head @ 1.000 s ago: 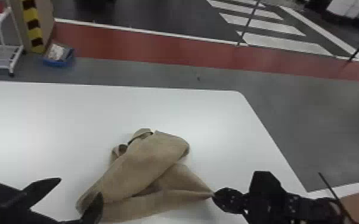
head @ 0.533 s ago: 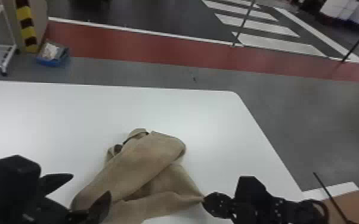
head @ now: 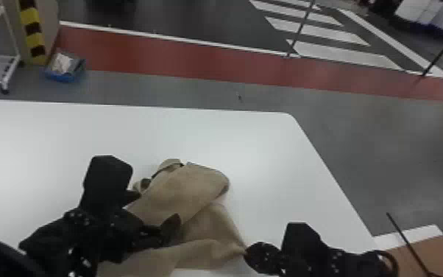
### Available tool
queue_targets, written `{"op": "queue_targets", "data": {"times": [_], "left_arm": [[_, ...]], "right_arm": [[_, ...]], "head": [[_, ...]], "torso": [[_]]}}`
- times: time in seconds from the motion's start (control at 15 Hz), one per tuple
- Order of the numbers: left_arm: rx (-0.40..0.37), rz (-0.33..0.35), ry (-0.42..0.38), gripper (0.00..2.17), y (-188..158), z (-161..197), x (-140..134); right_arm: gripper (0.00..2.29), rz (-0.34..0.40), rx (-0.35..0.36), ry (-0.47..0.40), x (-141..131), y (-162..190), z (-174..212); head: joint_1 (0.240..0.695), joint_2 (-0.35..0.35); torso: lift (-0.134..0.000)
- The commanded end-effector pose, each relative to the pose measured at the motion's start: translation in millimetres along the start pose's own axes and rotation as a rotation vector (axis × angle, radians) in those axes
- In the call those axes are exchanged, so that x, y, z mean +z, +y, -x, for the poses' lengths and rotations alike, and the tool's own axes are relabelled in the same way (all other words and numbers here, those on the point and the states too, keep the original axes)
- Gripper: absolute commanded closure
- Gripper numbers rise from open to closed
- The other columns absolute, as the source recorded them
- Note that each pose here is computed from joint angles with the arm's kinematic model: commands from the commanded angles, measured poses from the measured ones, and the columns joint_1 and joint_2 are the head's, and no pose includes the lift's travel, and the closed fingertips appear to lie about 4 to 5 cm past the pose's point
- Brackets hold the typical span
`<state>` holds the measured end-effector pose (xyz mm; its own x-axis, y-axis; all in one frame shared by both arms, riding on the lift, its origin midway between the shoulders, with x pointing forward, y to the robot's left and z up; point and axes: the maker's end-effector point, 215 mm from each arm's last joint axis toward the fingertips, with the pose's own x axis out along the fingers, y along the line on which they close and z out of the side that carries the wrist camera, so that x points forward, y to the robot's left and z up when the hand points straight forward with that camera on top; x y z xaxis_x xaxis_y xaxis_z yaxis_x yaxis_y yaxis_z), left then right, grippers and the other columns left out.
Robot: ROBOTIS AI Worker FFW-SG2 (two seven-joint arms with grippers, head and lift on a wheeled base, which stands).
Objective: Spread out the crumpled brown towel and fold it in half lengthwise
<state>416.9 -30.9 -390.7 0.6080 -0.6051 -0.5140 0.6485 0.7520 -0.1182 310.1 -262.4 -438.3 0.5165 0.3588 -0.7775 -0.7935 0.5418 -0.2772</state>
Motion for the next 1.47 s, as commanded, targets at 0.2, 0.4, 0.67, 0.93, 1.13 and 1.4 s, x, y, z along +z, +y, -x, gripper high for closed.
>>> {"op": "queue_targets", "data": {"times": [0.2, 0.4, 0.67, 0.93, 1.13, 1.4], "left_arm": [[0.034, -0.032, -0.012, 0.17, 2.0, -35.1, 15.8], [0.071, -0.065, -0.004, 0.61, 9.9, -41.8, 12.8], [0.158, -0.082, 0.014, 2.11, 25.3, -38.9, 5.8], [0.251, -0.072, -0.097, 2.13, 42.4, 7.6, 50.9], [0.351, -0.032, -0.132, 2.13, 91.3, 49.5, 62.7], [0.530, 0.046, -0.063, 2.12, 178.5, 99.9, 13.7]], "right_arm": [[1.33, -0.001, 0.013, 0.002, 0.9, 8.2, -3.4], [1.33, -0.002, 0.015, 0.001, 1.1, 10.1, -4.2], [1.33, -0.008, 0.009, -0.001, 1.1, 9.4, -4.4], [1.33, -0.019, -0.015, 0.019, -9.7, 0.8, -1.3], [1.33, -0.041, -0.069, 0.034, -24.7, -22.7, 14.0], [1.33, -0.052, -0.115, 0.024, -24.5, -42.5, 24.3]], "head": [[0.695, -0.350], [0.695, -0.350], [0.695, -0.350], [0.695, -0.350], [0.695, -0.350], [0.695, -0.294]], "torso": [[-0.123], [-0.123], [-0.123], [-0.123], [-0.123], [-0.123]]}}
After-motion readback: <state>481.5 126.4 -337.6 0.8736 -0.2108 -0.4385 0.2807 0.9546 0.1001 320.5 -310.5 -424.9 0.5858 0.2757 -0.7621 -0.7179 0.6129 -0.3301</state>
